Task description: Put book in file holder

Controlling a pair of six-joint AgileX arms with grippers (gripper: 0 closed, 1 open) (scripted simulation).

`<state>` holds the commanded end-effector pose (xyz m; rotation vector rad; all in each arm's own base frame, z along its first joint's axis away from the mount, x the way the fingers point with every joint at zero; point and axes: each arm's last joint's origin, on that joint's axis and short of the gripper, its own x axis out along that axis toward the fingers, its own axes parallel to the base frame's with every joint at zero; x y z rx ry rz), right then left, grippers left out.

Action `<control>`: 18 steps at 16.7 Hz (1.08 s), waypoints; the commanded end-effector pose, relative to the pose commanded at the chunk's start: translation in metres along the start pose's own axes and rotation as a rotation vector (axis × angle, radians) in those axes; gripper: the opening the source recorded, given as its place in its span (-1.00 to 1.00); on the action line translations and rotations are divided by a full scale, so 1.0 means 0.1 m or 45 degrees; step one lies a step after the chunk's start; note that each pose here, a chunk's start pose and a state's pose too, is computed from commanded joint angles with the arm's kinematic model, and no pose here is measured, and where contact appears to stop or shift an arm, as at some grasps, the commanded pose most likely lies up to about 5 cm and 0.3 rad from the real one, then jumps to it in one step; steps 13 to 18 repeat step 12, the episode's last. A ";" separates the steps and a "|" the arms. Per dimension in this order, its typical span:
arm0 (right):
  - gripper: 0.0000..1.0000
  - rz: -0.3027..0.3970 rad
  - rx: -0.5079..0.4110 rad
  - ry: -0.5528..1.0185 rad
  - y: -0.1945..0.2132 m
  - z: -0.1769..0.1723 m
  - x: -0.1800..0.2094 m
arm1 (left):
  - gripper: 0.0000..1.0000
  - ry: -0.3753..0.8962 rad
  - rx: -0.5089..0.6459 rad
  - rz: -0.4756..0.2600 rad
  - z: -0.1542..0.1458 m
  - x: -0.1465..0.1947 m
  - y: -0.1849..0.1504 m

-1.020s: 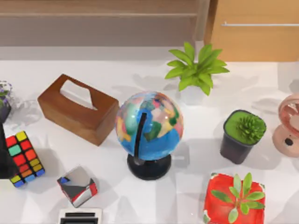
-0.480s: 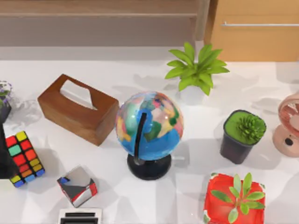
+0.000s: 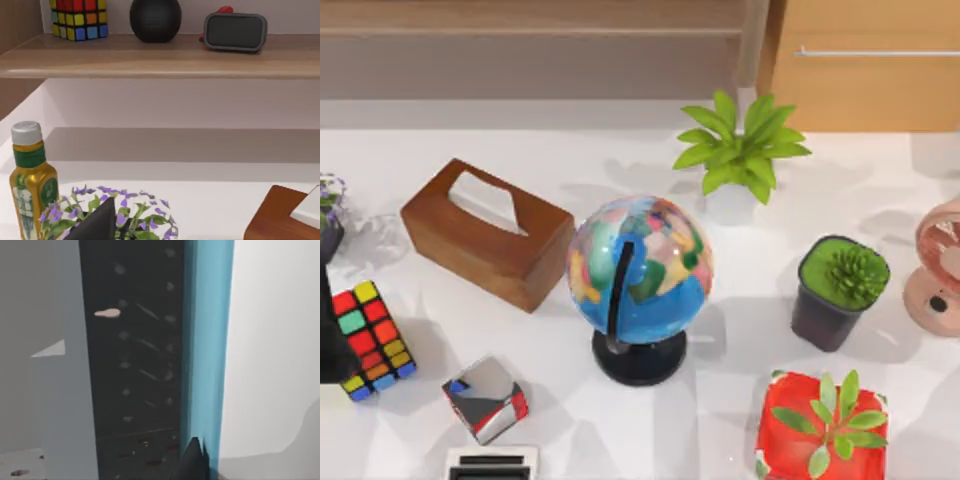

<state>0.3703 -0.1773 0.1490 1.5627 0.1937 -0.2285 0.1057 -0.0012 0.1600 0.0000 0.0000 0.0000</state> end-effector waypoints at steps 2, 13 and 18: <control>0.36 0.000 0.000 0.000 0.00 0.00 0.00 | 1.00 0.000 0.000 0.000 0.00 0.00 0.00; 1.00 0.000 0.000 0.000 0.00 0.00 0.00 | 1.00 0.000 0.000 0.000 0.00 0.00 0.00; 1.00 0.000 0.000 0.000 0.00 0.00 0.00 | 1.00 0.000 0.000 0.000 0.00 0.00 0.00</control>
